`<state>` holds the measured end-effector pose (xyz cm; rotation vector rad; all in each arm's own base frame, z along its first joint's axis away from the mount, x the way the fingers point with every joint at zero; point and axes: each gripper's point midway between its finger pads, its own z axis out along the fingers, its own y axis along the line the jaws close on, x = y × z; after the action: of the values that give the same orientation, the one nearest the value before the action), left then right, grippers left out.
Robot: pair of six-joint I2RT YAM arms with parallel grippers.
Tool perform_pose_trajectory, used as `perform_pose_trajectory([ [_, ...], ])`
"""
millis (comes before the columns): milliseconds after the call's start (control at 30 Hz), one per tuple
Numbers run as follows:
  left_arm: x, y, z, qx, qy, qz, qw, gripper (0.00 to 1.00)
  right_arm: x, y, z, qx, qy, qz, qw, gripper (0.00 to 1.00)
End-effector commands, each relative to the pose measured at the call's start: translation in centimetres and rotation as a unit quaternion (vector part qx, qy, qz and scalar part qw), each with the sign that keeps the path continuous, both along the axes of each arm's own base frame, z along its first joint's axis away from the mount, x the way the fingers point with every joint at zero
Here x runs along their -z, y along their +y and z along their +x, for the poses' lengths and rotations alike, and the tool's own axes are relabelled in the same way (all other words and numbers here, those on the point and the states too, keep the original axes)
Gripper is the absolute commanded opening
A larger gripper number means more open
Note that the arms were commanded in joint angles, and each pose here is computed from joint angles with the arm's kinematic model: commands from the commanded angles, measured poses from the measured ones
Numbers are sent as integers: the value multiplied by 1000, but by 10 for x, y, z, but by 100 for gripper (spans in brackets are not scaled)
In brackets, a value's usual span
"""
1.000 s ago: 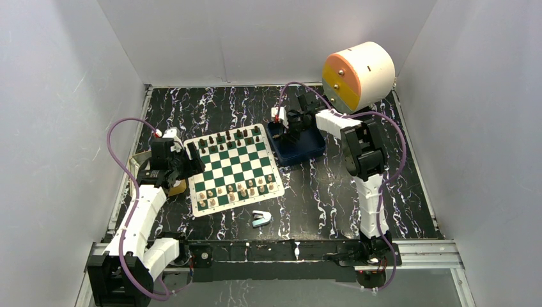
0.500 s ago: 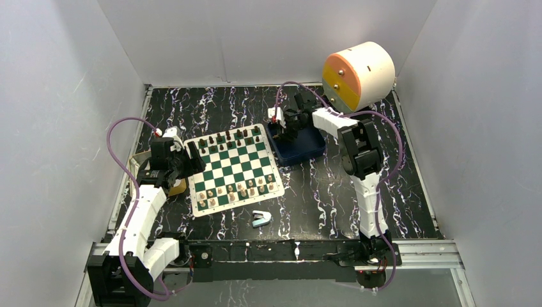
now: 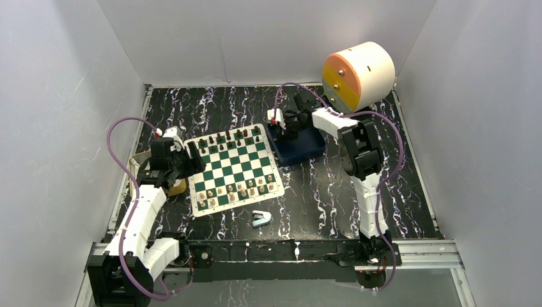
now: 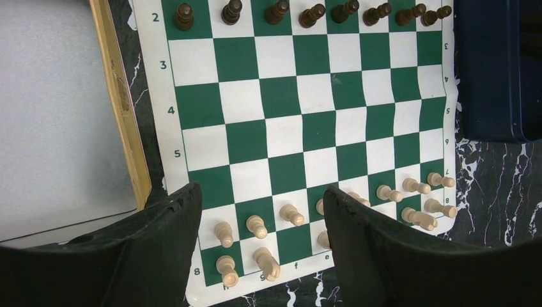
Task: Set up the chess pieces on the board
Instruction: Pick up the chess piece from the storage box, then place the chess piece on the chessboard.
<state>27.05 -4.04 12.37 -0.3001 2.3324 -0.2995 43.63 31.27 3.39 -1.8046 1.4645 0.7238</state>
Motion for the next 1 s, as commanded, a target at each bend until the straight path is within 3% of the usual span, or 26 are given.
perform_pose_trajectory([
  [0,-6,-2,1,3,-15,-8,1000,66,-35,-4,-2,30,-8,0,1000,13],
  [300,-35,-27,16,36,-77,-73,994,66,-83,-23,-2,158,39,-24,986,13],
  [500,-73,-59,32,98,-158,-145,972,64,-131,-27,-26,223,95,7,970,9],
  [667,-95,-81,37,155,-215,-161,951,63,-175,-24,-62,270,173,56,946,9],
  [833,-115,-117,30,250,-285,-152,913,60,-202,-18,-105,289,268,104,913,9],
  [967,-128,-146,12,336,-343,-108,871,64,-197,-13,-144,301,340,96,886,7],
])
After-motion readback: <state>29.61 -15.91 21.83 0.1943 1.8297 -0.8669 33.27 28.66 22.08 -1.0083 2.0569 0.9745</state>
